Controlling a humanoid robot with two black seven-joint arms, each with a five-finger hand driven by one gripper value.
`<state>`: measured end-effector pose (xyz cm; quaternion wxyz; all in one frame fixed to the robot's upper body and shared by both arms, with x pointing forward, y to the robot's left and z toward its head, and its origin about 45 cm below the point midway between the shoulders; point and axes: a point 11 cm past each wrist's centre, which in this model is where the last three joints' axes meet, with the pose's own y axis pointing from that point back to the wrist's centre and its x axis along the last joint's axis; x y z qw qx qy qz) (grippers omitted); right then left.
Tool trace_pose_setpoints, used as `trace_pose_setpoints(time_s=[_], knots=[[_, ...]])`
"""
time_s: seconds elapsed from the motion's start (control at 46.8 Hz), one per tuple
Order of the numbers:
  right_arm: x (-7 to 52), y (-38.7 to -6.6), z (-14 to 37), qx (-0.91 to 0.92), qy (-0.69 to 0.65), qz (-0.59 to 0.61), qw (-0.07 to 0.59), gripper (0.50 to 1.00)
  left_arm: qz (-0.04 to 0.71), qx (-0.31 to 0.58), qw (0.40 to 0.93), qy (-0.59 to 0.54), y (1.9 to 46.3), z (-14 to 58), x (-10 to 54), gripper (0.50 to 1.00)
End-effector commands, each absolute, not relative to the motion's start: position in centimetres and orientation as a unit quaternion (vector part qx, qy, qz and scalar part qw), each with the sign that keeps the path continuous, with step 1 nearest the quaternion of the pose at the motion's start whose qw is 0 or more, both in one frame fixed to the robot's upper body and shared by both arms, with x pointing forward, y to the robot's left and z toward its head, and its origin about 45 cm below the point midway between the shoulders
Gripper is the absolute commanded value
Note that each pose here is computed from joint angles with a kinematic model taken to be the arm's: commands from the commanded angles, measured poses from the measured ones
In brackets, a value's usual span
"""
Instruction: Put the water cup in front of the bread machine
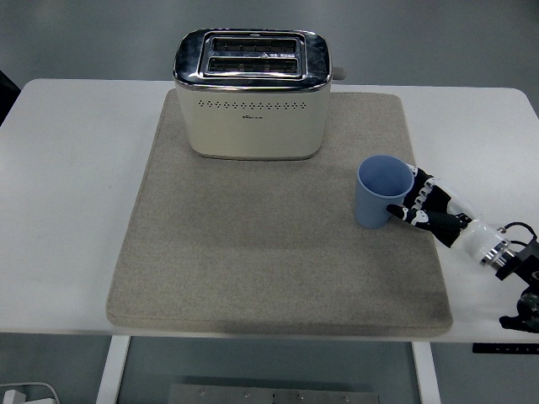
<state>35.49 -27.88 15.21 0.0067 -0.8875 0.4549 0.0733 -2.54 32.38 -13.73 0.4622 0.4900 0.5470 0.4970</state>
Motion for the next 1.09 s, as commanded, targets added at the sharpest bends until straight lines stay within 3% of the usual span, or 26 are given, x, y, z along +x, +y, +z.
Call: trace_pose_setpoints(time_s=[0.0,0.748,0.812,0.94,1.004,1.068], knots=[[35.5,-27.6,15.2,-0.888,0.454,0.074,0.009,0.913,0.497,0.49,0.462,0.547,32.4,-13.7,-2.5,1.0],[36.3,-25.3,14.6,-0.886,0.458,0.073,0.018,0.899,0.496,0.491,0.461,0.548,32.4,-13.7,-2.6,1.0],[36.3,-25.2,14.5,-0.885,0.459,0.073,0.017,0.85,0.496,0.491,0.461,0.548,32.4,-13.7,-2.6,1.0],[36.3,-25.2,14.4,-0.885,0.458,0.074,0.017,0.662,0.496,0.491,0.461,0.548,32.4,-13.7,-2.7,1.0],[36.3,-25.2,14.4,-0.885,0.459,0.074,0.017,0.611,0.496,0.491,0.461,0.548,32.4,-13.7,-2.7,1.0],[36.3,-25.2,14.4,-0.885,0.459,0.074,0.017,0.523,0.496,0.491,0.461,0.548,32.4,-13.7,-2.7,1.0]])
